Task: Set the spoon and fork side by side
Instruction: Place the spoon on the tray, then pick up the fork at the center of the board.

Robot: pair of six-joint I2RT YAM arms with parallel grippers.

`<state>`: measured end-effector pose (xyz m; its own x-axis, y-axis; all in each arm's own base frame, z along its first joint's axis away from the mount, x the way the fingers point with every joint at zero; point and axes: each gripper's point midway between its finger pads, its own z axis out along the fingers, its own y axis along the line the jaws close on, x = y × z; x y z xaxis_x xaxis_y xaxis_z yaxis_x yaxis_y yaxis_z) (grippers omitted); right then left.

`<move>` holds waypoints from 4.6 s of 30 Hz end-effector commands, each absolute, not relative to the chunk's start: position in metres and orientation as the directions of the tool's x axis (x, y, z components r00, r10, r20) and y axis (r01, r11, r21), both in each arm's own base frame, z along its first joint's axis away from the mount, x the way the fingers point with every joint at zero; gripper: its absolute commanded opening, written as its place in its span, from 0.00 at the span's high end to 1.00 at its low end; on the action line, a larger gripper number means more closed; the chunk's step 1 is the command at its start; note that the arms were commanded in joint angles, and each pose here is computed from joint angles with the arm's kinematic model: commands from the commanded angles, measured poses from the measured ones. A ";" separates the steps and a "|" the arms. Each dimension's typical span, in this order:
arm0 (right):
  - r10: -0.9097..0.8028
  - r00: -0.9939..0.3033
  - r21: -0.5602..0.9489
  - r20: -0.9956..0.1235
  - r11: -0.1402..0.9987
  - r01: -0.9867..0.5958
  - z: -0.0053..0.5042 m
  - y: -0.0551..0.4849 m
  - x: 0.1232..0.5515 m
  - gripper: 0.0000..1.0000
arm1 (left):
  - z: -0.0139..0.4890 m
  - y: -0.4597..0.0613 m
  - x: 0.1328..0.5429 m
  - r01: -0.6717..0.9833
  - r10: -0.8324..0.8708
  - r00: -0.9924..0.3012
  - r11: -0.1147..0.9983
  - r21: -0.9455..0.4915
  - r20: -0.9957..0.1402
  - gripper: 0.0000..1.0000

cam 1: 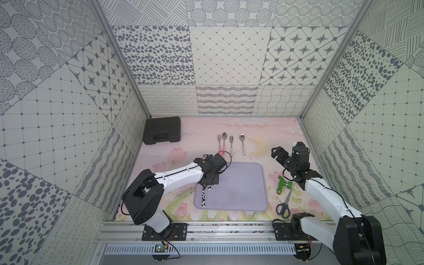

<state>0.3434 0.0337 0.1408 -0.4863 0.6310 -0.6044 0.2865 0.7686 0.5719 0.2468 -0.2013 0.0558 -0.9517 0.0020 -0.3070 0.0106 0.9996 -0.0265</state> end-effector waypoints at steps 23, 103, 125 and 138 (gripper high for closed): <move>0.639 -0.464 0.592 -0.614 0.761 0.265 0.150 0.036 0.346 0.03 | 0.023 -0.193 0.174 -0.072 -0.054 -0.958 0.996 0.053 -0.281 1.00; 0.639 -0.486 0.587 -0.597 0.760 0.278 0.140 0.037 0.349 0.03 | 0.098 -0.233 0.349 0.027 -0.019 -0.915 0.994 -0.108 -0.402 0.58; 0.637 -0.497 0.581 -0.590 0.762 0.287 0.135 0.038 0.351 0.03 | 0.051 -0.246 0.457 0.017 -0.017 -0.945 0.995 -0.101 -0.325 0.62; 0.637 -0.497 0.584 -0.589 0.761 0.283 0.137 0.038 0.351 0.03 | 0.029 -0.235 0.471 -0.026 -0.045 -0.955 0.997 -0.069 -0.294 0.69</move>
<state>0.3441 0.0357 0.1269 -0.5165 0.6309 -0.5790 0.3058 0.7674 0.5635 0.4759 -0.2423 0.0351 -0.9405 -0.0611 -0.3343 -0.0310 0.9950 -0.0945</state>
